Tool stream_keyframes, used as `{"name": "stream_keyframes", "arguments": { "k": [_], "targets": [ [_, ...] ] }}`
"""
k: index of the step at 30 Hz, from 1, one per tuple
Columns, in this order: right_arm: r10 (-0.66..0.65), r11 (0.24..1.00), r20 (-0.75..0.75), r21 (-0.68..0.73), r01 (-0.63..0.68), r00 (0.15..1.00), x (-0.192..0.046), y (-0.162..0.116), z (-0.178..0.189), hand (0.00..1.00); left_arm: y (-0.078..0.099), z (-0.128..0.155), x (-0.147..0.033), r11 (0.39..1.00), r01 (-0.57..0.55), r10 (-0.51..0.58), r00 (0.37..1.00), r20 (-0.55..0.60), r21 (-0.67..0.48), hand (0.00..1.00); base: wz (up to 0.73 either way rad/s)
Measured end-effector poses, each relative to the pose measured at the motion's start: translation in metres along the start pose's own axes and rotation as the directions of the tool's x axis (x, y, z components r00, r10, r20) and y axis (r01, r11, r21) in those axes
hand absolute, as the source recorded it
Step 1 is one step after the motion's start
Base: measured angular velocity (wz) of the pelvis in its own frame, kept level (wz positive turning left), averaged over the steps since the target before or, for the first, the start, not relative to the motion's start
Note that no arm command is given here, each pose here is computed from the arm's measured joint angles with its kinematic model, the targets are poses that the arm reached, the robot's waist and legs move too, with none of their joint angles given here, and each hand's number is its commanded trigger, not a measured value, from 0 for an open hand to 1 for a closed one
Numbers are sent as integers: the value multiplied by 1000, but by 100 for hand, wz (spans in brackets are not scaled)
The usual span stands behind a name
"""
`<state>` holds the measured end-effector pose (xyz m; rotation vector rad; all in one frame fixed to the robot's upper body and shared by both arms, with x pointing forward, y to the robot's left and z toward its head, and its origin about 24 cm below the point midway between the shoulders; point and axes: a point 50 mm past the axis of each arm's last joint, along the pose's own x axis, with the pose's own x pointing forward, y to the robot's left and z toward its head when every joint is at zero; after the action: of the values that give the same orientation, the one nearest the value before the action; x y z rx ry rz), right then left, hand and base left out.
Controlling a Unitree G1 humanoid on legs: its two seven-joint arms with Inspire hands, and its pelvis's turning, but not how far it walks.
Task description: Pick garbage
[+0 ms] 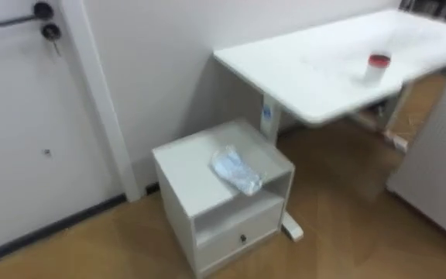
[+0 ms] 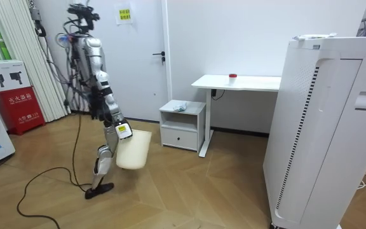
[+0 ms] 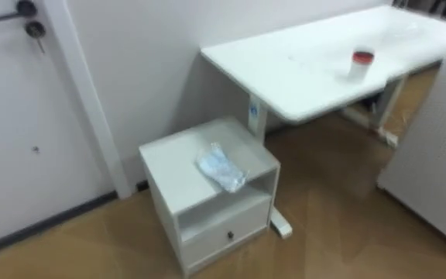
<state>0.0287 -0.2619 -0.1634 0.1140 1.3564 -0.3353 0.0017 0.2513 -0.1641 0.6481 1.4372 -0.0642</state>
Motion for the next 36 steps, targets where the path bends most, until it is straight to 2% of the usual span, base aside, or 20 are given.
{"name": "stream_keyframes", "arguments": {
  "k": [5, 11, 13, 18, 20, 25, 32, 36],
  "targets": [
    [0, 1000, 40, -31, 2, 999, 0, 2, 8, 100, 18, 40, 4, 997, -57, 63, 989, 135, -53, 0, -19],
    [-3, 999, 125, -36, 7, 992, 0, 5, 25, 100, 32, 55, 3, 987, -144, 155, 968, 197, -66, 0, -11],
    [17, 999, 161, -46, -10, 987, 0, 10, 33, 100, 43, 70, 1, 974, -209, 225, 941, 251, -89, 0, -5],
    [62, 996, 243, -77, -45, 968, -1, 23, 60, 100, 72, 121, -13, 923, -347, 384, 820, 424, -167, 0, -3],
    [79, 995, 267, -83, -58, 961, -1, 26, 64, 100, 85, 153, -24, 899, -381, 437, 742, 509, -216, 0, 24],
    [118, 990, 292, -106, -91, 949, -1, 36, 79, 100, 110, 205, -48, 835, -439, 545, 571, 614, -332, 0, 29],
    [161, 979, 337, -175, -106, 928, -4, 44, 103, 100, 122, 247, -74, 784, -468, 603, 412, 683, -409, 0, 6],
    [159, 980, 343, -171, -105, 926, -4, 44, 106, 100, 118, 254, -77, 789, -474, 585, 387, 713, -390, 0, -8]
  ]
}}
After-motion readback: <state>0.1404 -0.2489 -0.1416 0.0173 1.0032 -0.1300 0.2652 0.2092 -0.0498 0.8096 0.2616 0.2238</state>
